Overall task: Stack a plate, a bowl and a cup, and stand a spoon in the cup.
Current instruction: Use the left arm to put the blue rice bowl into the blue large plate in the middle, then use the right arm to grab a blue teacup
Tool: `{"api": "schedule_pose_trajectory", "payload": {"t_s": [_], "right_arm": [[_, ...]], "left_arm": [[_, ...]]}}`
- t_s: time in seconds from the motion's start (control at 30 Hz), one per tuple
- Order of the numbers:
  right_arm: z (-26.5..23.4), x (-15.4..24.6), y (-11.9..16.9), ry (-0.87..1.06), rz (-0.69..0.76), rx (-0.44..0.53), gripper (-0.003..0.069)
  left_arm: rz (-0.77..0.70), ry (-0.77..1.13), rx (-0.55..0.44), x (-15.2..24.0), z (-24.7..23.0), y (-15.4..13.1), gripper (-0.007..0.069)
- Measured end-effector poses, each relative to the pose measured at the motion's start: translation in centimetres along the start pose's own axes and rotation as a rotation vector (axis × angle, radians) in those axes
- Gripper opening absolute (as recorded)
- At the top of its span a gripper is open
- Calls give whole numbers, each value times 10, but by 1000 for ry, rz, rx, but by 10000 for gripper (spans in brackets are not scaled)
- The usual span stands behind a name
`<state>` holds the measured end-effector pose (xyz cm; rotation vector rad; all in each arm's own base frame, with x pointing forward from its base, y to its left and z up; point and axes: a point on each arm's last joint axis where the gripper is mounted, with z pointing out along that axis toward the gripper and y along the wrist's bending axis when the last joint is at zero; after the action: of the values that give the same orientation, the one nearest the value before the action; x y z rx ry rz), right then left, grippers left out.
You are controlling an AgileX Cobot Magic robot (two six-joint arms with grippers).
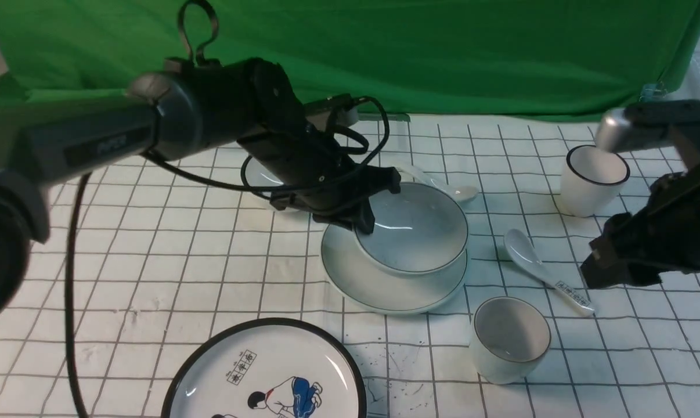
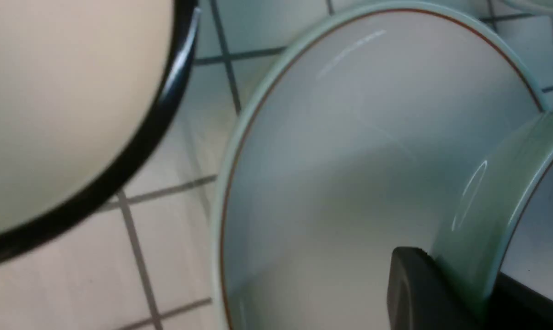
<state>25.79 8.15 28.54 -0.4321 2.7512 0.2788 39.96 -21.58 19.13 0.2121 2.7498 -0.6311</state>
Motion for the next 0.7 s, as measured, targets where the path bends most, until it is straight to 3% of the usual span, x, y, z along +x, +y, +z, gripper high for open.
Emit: {"api": "schedule_pose_trajectory", "payload": {"t_s": [0.2,0.33,0.47,0.6,0.63,0.67,0.7], "right_arm": [[32,-6,5,71,-12,-4,430],[52,-8,17,113,-49,-16,536],[67,-9,19,136,-56,-18,552],[81,-9,18,172,-50,-16,532],[89,-9,16,197,-47,-14,479],[90,-9,16,197,-46,-14,463],[91,-9,16,198,-46,-13,402]], "left_arm": [[4,35,-62,1,12,9,37],[17,20,-81,0,12,11,41],[34,9,-95,-2,12,12,66],[48,14,-108,-1,11,13,153],[46,27,-107,0,11,13,239],[45,29,-106,0,11,12,256],[42,37,-104,0,11,12,296]]}}
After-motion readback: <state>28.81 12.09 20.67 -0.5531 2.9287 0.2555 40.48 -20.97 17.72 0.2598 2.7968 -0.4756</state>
